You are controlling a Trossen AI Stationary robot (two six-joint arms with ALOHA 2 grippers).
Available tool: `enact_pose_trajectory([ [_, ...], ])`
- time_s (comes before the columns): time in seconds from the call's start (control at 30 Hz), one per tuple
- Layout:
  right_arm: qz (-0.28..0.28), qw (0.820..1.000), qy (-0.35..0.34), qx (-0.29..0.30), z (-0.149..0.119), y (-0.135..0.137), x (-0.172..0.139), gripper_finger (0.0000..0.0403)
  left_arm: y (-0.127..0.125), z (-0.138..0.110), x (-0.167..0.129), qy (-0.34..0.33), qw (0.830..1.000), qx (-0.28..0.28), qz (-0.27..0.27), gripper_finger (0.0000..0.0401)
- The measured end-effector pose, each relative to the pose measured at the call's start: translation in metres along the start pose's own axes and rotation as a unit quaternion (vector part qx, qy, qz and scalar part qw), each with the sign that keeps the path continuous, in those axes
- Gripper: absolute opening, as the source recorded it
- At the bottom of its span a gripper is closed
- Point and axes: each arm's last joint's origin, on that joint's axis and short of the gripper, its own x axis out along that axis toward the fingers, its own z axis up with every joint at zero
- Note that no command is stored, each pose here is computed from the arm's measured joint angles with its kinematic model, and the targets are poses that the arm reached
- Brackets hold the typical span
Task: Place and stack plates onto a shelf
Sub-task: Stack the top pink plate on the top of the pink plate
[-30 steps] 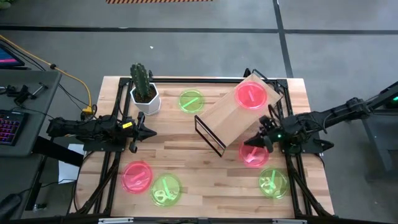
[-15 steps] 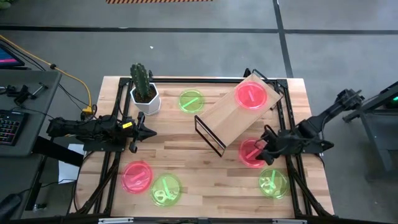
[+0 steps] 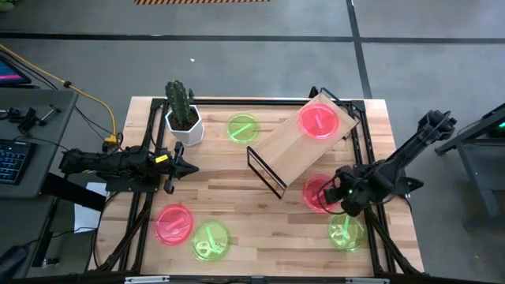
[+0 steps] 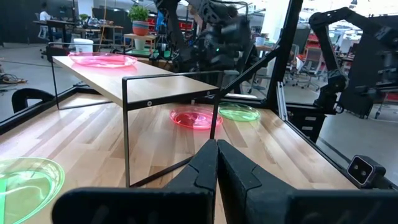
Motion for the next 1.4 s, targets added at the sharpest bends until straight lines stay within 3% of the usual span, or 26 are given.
enact_pose_trajectory([
  [0.17,-0.087,0.995,-0.041,0.021,-0.006,-0.008,0.013,0.0226,0.0,0.0,0.0,0.0,1.0,0.0,0.0,0.0001],
  [0.43,-0.192,0.98,-0.033,0.022,-0.016,-0.017,0.035,0.0218,0.0,0.0,0.0,0.0,1.0,0.0,0.0,0.0001],
  [0.7,-0.158,0.986,-0.036,0.045,-0.017,-0.028,0.061,0.0205,0.0,0.0,0.0,0.0,1.0,0.0,0.0,0.0001],
  [0.9,-0.148,0.986,-0.047,0.053,-0.014,-0.028,0.062,0.0201,0.0,0.0,0.0,0.0,1.0,0.0,0.0,0.0001],
  [1.03,-0.141,0.988,-0.047,0.046,-0.014,-0.028,0.062,0.0154,0.0,0.0,0.0,0.0,1.0,0.0,0.0,0.0001],
  [1.2,-0.137,0.989,-0.041,0.044,-0.014,-0.029,0.063,0.0022,0.0,0.0,0.0,0.0,1.0,0.0,0.0,0.0001],
  [1.3,-0.111,0.992,-0.032,0.053,-0.014,-0.026,0.06,0.0014,0.0,0.0,0.0,0.0,1.0,0.0,0.0,0.0001],
  [1.4,-0.048,0.997,-0.009,0.058,-0.014,-0.019,0.05,0.0002,0.0,0.0,0.0,0.0,1.0,0.0,0.0,0.0001],
])
